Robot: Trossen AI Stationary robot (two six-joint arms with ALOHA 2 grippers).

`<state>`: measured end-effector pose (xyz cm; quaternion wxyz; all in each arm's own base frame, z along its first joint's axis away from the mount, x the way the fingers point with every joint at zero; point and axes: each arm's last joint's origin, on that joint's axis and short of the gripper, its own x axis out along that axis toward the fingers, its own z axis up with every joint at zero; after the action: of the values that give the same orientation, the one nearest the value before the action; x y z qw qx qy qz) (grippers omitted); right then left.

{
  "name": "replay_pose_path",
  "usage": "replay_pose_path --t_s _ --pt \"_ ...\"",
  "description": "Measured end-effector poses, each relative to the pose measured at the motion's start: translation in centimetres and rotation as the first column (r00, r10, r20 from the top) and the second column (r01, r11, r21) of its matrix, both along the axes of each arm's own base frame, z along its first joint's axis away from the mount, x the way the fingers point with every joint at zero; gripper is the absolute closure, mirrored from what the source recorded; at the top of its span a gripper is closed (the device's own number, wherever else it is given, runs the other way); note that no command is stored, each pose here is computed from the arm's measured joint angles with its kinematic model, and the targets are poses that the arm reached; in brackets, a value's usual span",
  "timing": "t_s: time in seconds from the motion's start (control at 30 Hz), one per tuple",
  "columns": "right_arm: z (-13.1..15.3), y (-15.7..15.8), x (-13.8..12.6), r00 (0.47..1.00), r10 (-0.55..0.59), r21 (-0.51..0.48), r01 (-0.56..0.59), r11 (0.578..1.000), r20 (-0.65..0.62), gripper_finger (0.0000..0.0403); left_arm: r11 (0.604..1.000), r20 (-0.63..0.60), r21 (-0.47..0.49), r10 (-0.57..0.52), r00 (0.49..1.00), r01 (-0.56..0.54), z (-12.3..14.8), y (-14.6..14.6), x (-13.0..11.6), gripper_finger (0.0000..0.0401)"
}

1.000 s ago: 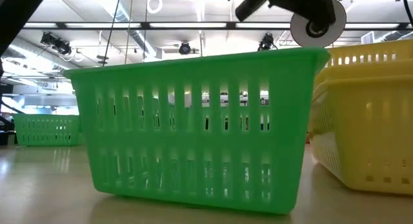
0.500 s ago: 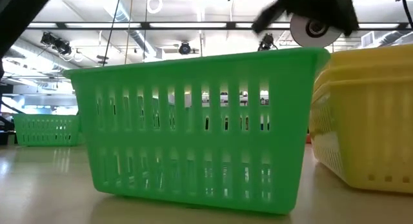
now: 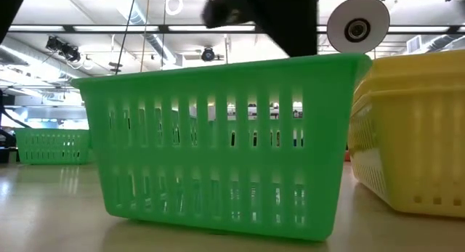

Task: Stack baskets by color
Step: Stack the top yellow basket on the bottom yellow basket, then adjust all the stacks of baskets

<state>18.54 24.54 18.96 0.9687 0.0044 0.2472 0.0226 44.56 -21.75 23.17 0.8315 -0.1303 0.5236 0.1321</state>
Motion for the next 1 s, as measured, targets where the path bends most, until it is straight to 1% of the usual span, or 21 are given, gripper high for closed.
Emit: replay_pose_path --t_s 0.1,0.2,0.27,0.33,0.4,0.43,0.5,0.63,0.77,0.83,0.9,1.0 --pt "-0.6 -1.2 3.5 0.994 0.006 0.055 0.0 0.999 -0.106 0.04 0.995 -0.037 0.003 0.104 0.994 -0.104 -0.3 0.3 -0.5 0.0394" --pt "-1.6 -2.6 5.7 0.97 0.046 0.116 -0.019 0.993 -0.239 0.04 0.976 -0.073 0.103 0.201 0.977 -0.193 0.0 0.8 -1.7 0.0395" --pt "-2.5 -3.3 6.2 0.94 0.08 0.14 -0.035 0.989 -0.332 0.04 0.959 -0.078 0.154 0.252 0.965 -0.238 1.0 1.1 -2.8 0.0397" --pt "-3.2 -3.8 6.1 0.905 0.103 0.139 -0.049 0.989 -0.412 0.04 0.941 -0.105 0.183 0.307 0.946 -0.285 1.8 1.5 -3.7 0.0396" --pt "-3.5 -4.1 5.8 0.874 0.116 0.13 -0.061 0.99 -0.471 0.04 0.923 -0.137 0.213 0.353 0.925 -0.321 1.8 1.6 -4.5 0.0396" --pt "-3.5 -4.2 5.6 0.861 0.123 0.129 -0.068 0.989 -0.493 0.04 0.916 -0.145 0.22 0.371 0.917 -0.335 1.9 1.6 -4.7 0.0396" --pt "-3.3 -4.4 4.9 0.832 0.128 0.119 -0.075 0.99 -0.54 0.0401 0.915 -0.146 0.213 0.377 0.915 -0.343 2.0 1.4 -5.0 0.0396" --pt "-2.4 -4.4 3.6 0.807 0.135 0.113 -0.085 0.99 -0.574 0.0401 0.91 -0.134 0.19 0.395 0.909 -0.368 2.6 1.2 -5.4 0.0398" --pt "-1.4 -4.1 2.9 0.814 0.169 0.133 -0.113 0.985 -0.555 0.0401 0.907 -0.133 0.177 0.406 0.904 -0.381 2.7 0.9 -5.7 0.0398" --pt "-0.8 -3.9 2.7 0.83 0.185 0.15 -0.123 0.981 -0.526 0.04 0.909 -0.144 0.163 0.407 0.902 -0.384 2.8 0.7 -5.8 0.0398" --pt "-0.5 -3.7 2.7 0.855 0.173 0.134 -0.123 0.983 -0.488 0.04 0.905 -0.149 0.149 0.419 0.896 -0.398 2.8 0.3 -6.0 0.0398" --pt "-0.2 -3.8 3.0 0.91 0.092 0.07 -0.07 0.995 -0.404 0.0401 0.897 -0.161 0.124 0.439 0.884 -0.423 2.7 -0.2 -6.3 0.0398"
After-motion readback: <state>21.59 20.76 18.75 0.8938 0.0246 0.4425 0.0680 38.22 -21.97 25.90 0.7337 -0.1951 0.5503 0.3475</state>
